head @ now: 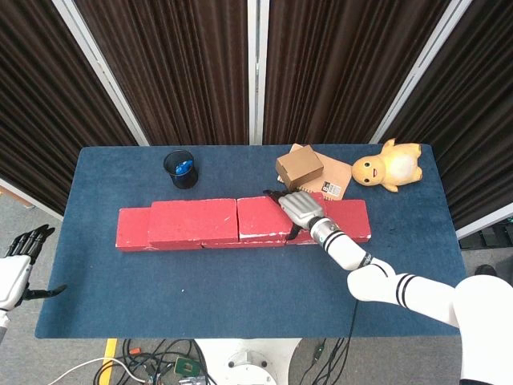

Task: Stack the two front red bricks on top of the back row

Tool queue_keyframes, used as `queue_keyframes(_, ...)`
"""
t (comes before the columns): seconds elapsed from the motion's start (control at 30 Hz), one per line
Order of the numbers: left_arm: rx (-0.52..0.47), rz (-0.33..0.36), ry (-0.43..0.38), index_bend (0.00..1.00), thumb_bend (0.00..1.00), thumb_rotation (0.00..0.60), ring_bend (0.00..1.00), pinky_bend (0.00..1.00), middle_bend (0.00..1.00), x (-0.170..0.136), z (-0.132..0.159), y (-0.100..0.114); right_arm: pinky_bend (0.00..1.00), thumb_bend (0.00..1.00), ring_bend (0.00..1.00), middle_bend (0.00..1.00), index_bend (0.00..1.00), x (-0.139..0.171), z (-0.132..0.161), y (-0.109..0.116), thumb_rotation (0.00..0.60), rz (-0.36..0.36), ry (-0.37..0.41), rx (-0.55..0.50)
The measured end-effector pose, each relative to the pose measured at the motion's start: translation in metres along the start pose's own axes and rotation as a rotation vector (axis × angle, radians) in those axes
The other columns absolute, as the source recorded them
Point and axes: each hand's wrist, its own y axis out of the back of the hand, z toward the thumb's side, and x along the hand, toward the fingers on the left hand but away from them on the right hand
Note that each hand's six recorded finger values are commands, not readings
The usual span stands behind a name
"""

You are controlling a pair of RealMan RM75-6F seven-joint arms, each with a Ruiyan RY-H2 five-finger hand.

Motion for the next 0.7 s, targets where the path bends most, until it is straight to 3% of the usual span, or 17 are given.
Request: queue_keyframes(0.7,-0.009,0.000,-0.001,0.01,0.03,0.600,0.00,0.00,0.00,0.0000,-0.0013,0.0002,0.17,0.00,0.15,0.14,0.00,-0.0005,0.0024,-0.0006,0.600,0.002,-0.006,0.004)
